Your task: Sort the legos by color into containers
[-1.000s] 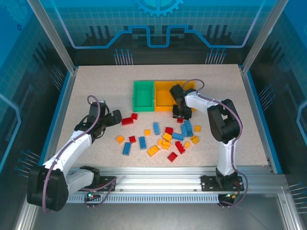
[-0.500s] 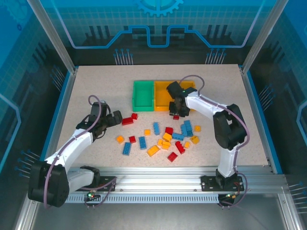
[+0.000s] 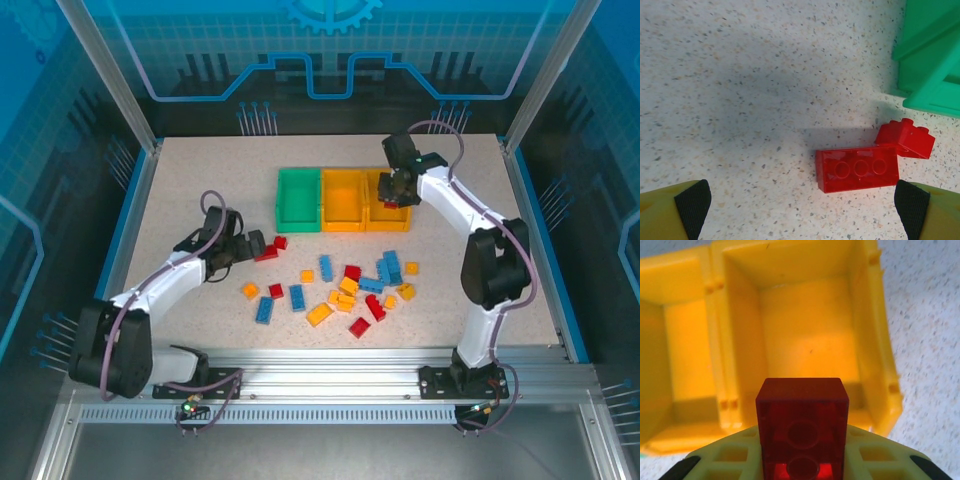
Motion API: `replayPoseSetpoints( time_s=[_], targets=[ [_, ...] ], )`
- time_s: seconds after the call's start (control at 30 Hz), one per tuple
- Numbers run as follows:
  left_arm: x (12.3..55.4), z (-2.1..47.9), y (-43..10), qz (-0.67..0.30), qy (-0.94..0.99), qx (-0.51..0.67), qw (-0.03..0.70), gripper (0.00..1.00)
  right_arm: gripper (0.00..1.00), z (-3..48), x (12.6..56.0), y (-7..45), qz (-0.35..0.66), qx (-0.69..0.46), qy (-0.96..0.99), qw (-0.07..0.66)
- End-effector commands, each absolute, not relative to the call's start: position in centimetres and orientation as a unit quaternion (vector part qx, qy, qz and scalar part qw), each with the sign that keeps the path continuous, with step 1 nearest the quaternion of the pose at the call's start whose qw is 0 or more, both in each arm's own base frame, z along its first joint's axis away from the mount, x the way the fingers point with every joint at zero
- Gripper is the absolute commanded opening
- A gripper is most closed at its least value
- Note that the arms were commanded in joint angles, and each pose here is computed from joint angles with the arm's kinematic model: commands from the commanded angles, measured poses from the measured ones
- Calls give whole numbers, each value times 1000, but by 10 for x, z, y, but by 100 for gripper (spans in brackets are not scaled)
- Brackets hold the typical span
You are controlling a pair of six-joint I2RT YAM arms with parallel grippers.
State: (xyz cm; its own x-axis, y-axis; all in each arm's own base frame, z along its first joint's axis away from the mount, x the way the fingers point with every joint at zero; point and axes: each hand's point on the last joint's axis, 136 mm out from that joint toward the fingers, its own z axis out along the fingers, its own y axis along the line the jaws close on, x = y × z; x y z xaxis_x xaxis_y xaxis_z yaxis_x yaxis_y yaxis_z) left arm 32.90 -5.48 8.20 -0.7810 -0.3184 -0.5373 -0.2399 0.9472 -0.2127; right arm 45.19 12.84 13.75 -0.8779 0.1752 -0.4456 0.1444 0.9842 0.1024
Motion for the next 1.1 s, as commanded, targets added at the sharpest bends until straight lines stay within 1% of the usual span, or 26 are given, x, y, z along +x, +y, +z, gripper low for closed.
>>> replayPoseSetpoints(
  time_s=[0.0,0.1,0.23,0.43,0.57,0.77,0.87,0.97,1.07],
  targets=[
    [334,84,-72,-98,945,-139,281,99,30,121,460,120,1,57,976,212],
    [335,81,-79,-107,948,-129,272,99,30,113,469,114,-2,63,976,208],
    [337,76,-90,-110,953,-116,257,99,31,97,473,115,-4,62,982,180],
    [334,64,-105,-109,960,-101,236,98,40,78,477,117,-10,59,986,156],
    [332,55,-107,-109,964,-101,222,97,45,67,477,110,-23,67,988,138],
    [333,45,-110,-102,969,-100,201,95,51,55,466,90,-33,102,987,120],
    [337,42,-113,-97,971,-96,196,93,53,51,458,87,-29,108,987,116],
    [340,37,-112,-82,973,-97,191,91,59,51,450,90,-16,109,987,117],
    [342,31,-107,-63,976,-102,184,90,70,56,443,99,0,105,986,126]
  ],
)
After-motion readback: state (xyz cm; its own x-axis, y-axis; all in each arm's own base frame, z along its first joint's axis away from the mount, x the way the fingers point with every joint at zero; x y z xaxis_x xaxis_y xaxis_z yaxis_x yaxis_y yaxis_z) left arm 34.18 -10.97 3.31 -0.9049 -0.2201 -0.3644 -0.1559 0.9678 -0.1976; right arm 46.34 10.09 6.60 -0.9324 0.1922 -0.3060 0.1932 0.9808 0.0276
